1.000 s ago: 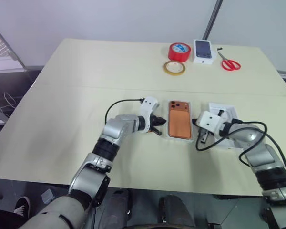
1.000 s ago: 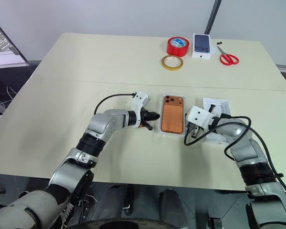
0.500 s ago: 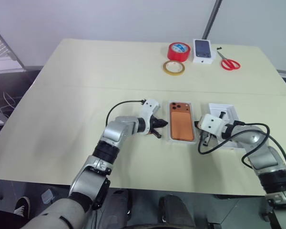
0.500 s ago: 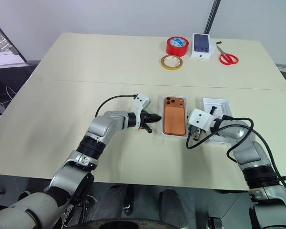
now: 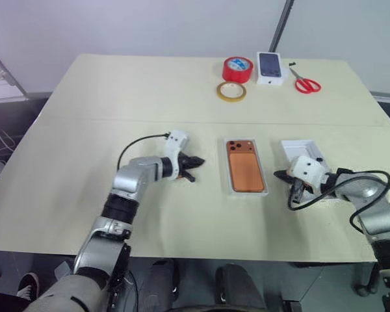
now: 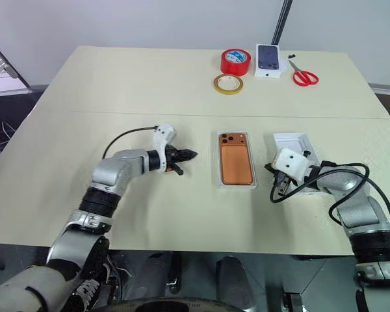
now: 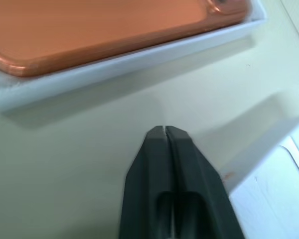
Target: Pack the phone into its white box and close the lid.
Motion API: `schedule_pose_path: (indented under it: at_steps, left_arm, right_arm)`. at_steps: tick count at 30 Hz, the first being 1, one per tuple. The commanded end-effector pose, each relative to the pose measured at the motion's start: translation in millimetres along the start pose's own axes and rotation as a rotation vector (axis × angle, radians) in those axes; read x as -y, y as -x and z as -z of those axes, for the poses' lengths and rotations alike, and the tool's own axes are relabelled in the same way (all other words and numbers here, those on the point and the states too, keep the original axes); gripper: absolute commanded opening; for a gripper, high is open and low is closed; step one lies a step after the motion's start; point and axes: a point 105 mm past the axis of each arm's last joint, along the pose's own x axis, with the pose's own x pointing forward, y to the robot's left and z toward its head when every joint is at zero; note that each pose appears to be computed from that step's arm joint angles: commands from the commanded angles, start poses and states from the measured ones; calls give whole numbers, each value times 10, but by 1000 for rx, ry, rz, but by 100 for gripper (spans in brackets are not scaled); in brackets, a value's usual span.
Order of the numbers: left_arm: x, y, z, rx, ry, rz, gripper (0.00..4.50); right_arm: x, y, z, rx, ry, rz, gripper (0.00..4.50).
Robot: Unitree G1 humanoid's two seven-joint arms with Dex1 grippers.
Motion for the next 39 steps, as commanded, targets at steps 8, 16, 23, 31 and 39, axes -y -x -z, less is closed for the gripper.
schedule_pose_path:
  at_steps: [8,16,23,31,39]
  left_arm:
    - [255,685,-310,164,-447,208,445]
    - [141,998,-215,204,-587,205,445]
    - [188,998,-174,200,-632,259,445]
    - [256,922,-192,217,-632,292,445]
    - [375,897,-113,230,-592,291,445]
  right_arm:
    - [236,317,-196,89,-208,222,449]
    - [68,435,142,-86,-481,344,449]
    - [-157,339,43,-259,-616,220,449]
    - [-43,270,-70,-418,-798,164,449]
    - [115,76,-149,-489,-790,167,449]
